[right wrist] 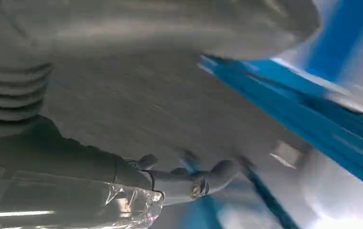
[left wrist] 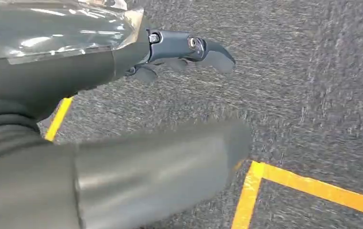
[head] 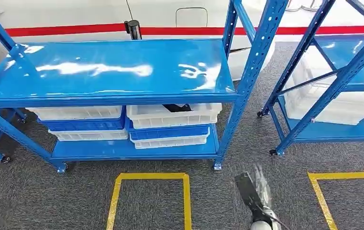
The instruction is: Take the parts from the cabinet and place them on the table.
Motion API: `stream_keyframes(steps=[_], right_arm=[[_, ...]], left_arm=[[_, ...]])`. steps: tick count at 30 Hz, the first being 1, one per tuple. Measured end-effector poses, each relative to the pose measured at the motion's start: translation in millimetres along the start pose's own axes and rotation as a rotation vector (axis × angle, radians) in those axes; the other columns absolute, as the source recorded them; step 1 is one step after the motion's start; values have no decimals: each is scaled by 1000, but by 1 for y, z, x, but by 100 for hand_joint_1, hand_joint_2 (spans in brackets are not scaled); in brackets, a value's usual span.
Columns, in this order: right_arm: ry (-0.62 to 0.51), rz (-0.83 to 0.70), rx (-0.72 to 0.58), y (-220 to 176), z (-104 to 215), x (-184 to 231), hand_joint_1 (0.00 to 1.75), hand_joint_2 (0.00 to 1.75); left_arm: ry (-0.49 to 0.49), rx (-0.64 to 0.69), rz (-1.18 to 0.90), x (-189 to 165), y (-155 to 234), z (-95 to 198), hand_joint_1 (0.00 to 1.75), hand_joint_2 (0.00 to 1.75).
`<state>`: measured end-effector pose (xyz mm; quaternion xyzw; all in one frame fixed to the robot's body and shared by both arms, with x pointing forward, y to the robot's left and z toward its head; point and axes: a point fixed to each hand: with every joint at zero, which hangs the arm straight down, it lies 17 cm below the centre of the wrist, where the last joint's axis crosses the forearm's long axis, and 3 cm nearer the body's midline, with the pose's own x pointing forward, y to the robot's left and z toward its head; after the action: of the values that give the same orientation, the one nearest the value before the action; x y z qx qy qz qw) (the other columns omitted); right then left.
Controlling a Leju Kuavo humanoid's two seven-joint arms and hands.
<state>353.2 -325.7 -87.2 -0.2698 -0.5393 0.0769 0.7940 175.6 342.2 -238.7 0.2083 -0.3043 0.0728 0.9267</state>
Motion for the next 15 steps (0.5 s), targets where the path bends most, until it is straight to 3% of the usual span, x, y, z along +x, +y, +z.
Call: stream_keyframes(steps=[3,5,6,9,15], right_arm=[[324,2,150,43,32,-94,0,175],[476,18,206,57,59,-134,0,175],[596,32,244,65,85,-164,0,175],[726,55,300,73,122,-198,0,175],[868,81,338,76,161,-228,0,175]], left_arm=[[22,4,-11,-3,0,0,0,175],[32,6,-15,-5,-1,0,0,175],[37,4,-19,-5,-2,1,0,175],[43,-2,-25,-7,-5,2,0,175],[48,-16,-21,-8,-10,4,0,175]])
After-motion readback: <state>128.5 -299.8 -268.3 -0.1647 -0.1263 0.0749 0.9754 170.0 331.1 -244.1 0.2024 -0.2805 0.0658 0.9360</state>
